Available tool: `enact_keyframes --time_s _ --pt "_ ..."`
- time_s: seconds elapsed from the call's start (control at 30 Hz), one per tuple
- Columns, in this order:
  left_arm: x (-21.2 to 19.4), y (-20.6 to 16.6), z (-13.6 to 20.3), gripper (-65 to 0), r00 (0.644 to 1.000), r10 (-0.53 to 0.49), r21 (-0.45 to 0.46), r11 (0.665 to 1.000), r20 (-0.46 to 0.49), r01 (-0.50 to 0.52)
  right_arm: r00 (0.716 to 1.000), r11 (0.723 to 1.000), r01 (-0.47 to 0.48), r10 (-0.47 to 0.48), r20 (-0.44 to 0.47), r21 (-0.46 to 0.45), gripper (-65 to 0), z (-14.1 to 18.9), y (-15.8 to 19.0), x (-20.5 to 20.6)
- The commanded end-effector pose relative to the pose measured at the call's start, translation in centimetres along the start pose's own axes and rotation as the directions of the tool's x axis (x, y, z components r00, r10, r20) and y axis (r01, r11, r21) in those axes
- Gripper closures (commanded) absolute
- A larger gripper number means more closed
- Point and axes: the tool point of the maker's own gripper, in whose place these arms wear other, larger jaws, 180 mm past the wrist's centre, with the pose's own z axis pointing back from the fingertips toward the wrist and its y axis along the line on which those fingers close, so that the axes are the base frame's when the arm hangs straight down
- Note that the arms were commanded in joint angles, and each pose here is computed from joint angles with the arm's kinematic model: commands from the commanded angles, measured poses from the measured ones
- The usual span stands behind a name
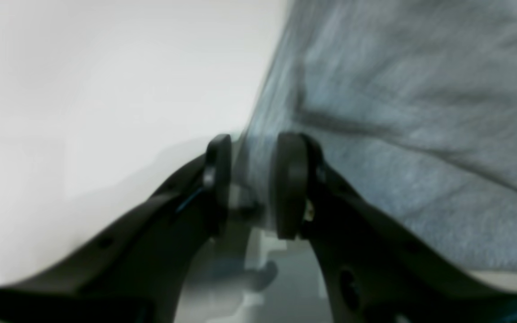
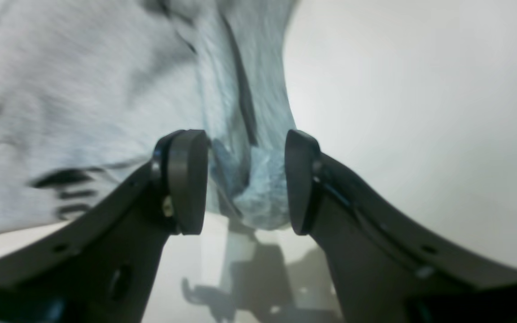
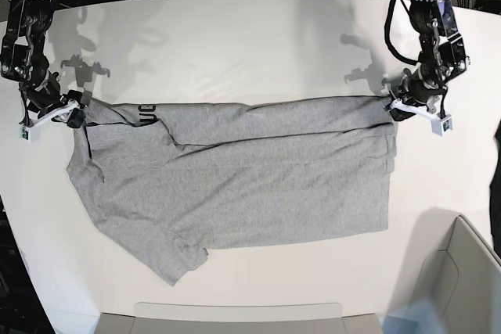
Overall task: Fold the T-shirt properly
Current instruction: 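Pull the folded edge back toward the robot and release both grippers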
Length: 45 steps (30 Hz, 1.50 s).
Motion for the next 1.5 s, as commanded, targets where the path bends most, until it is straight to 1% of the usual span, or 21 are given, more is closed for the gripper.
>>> enact_keyframes --time_s 0.0,0.1,0.23,0.4,0.47,0.53,0.57,0.6,0.67,0.73,0.8,0.83,0.9,1.0,1.03,1.13,1.33,1.47 --pt "1.5 -0.3 0.2 -17.7 0.999 -0.017 -0.002 1.0 0.03 0.017 0.998 1.0 -0.015 0.015 0.063 0.0 -28.3 0.4 -0.2 2.4" --pt "1.0 -1.0 -0.2 -18.0 0.999 -0.036 -0.016 0.999 0.013 0.036 0.999 1.0 0.002 -0.001 0.044 -0.01 -28.3 0.1 -0.8 1.7" --pt "-0.3 -2.9 -0.9 -19.9 0.991 -0.127 -0.052 0.991 -0.036 0.125 0.999 1.0 0.016 -0.015 0.038 -0.016 -28.3 -0.3 -1.2 1.7" --pt "-0.9 -3.6 -1.1 -19.9 0.989 -0.139 -0.068 0.988 -0.048 0.135 0.999 1.0 0.021 -0.02 0.034 -0.02 -28.3 -0.4 -1.4 1.7" --pt "-1.2 -4.0 -1.1 -19.6 0.985 -0.166 -0.096 0.982 -0.053 0.161 1.0 1.0 0.021 -0.021 0.011 -0.019 -28.2 -0.8 -1.4 0.9" --pt "-1.4 -4.6 -1.0 -17.5 0.975 -0.215 -0.137 0.969 -0.052 0.206 1.0 1.0 0.008 -0.008 -0.016 -0.008 -28.1 -1.5 -0.8 0.3" --pt "-1.6 -4.8 -1.0 -14.4 0.97 -0.236 -0.152 0.962 -0.053 0.226 0.999 1.0 -0.007 0.007 -0.037 -0.008 -27.8 -1.8 -0.7 -0.2" --pt "-1.7 -4.8 -1.1 -10.7 0.969 -0.241 -0.155 0.961 -0.056 0.23 0.998 1.0 -0.024 0.023 -0.061 -0.014 -26.7 -2.1 -0.8 -0.8" --pt "-2.1 -4.1 -1.4 -0.7 0.972 -0.224 -0.143 0.967 -0.074 0.212 0.994 0.998 -0.064 0.062 -0.089 -0.022 -21.1 -2.6 -0.5 -1.4" --pt "-2.7 -3.3 -1.7 0.0 0.972 -0.212 -0.13 0.971 -0.101 0.199 0.991 0.994 -0.096 0.091 -0.102 -0.05 -11.4 -2.8 -1.0 -1.8" --pt "-2.9 -3.1 -1.7 0.0 0.971 -0.215 -0.13 0.971 -0.105 0.201 0.99 0.993 -0.105 0.098 -0.105 -0.06 -0.8 -2.9 -1.0 -1.9" --pt "-2.7 -3.0 -1.6 0.0 0.971 -0.216 -0.13 0.971 -0.103 0.202 0.991 0.993 -0.1 0.092 -0.1 -0.071 0.0 -2.7 -1.5 -1.7" --pt "-3.3 -2.5 -1.1 0.0 0.967 -0.228 -0.123 0.969 -0.112 0.214 0.994 0.993 -0.077 0.069 -0.085 -0.093 0.0 -2.2 -2.5 -1.2" --pt "-3.5 -2.9 -0.3 0.0 0.963 -0.25 -0.131 0.963 -0.099 0.237 0.997 0.991 -0.05 0.041 -0.073 -0.124 0.0 -1.4 -4.0 -1.2" --pt "-3.6 -3.0 0.0 0.0 0.962 -0.257 -0.134 0.961 -0.095 0.244 0.996 0.989 -0.053 0.043 -0.075 -0.137 0.0 -1.1 -4.6 -1.2" --pt "-4.6 -2.2 0.7 0.0 0.957 -0.26 -0.123 0.962 -0.127 0.245 0.992 0.985 -0.088 0.073 -0.104 -0.148 0.0 -0.1 -5.3 -2.4" --pt "-4.8 0.6 3.5 0.0 0.96 -0.238 -0.059 0.971 -0.144 0.232 0.978 0.979 -0.17 0.153 -0.141 -0.112 0.0 2.2 -3.8 -5.2" --pt "-6.1 3.0 5.5 0.0 0.957 -0.226 -0.009 0.974 -0.182 0.228 0.965 0.977 -0.198 0.179 -0.192 -0.083 0.0 3.7 -2.9 -8.4"
